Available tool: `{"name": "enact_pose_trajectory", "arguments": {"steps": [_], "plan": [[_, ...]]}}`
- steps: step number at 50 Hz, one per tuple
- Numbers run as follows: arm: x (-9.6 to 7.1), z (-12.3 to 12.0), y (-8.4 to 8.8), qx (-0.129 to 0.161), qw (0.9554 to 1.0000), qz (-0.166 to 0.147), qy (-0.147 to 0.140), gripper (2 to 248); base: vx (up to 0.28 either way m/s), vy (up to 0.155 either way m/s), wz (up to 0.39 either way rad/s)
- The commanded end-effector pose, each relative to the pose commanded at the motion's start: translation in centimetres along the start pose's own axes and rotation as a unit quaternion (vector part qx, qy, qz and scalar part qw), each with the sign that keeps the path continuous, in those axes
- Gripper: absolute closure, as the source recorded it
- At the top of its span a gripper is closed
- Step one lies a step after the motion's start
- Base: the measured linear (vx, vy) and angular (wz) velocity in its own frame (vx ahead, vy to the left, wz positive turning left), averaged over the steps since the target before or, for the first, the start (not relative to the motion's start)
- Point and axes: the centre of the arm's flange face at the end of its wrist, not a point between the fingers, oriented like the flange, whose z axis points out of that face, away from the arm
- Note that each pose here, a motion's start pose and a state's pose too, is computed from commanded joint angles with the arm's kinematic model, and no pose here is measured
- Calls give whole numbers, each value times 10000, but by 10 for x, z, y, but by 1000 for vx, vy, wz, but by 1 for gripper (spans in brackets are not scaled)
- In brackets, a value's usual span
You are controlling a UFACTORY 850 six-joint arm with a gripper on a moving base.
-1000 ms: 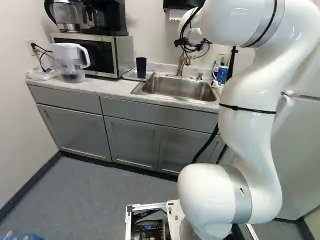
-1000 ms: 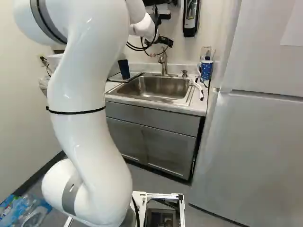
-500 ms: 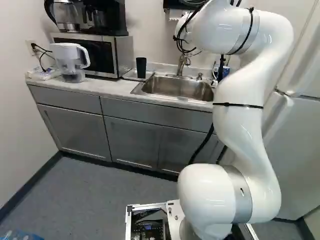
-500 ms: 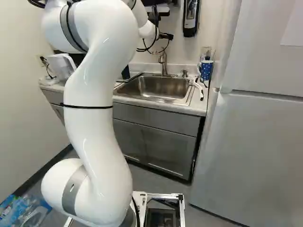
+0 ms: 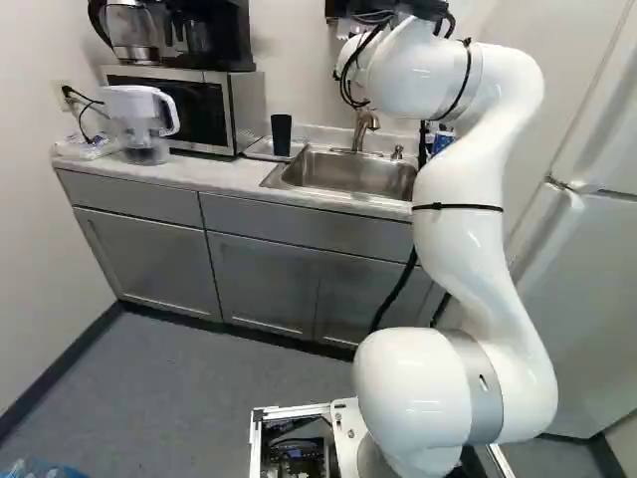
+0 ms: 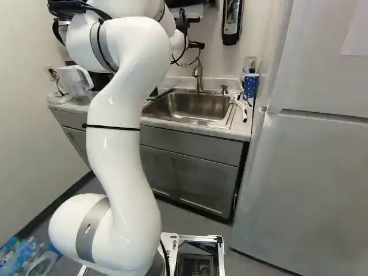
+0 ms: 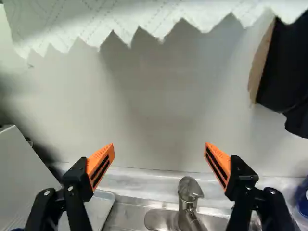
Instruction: Rinse the cup and place it in the tray
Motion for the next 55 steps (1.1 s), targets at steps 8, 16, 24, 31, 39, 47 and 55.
{"name": "enact_pose_trajectory", "arguments": {"steps": [8,16,24,31,39,47,55], "plan": [[-4,8,-8,57,10000,-4,-80,3,0,0,0],[-7,11,-11,81,9997,-7,-214,3,0,0,0],[-11,13,-13,98,9993,-9,-367,3,0,0,0],[-14,15,-14,115,9987,-12,-506,3,0,0,0],[-17,15,-17,135,9976,-16,-673,3,0,0,0],[-20,15,-17,141,9964,-18,-836,3,0,0,0],[-23,14,-17,146,9949,-20,-1001,3,0,0,0]]}}
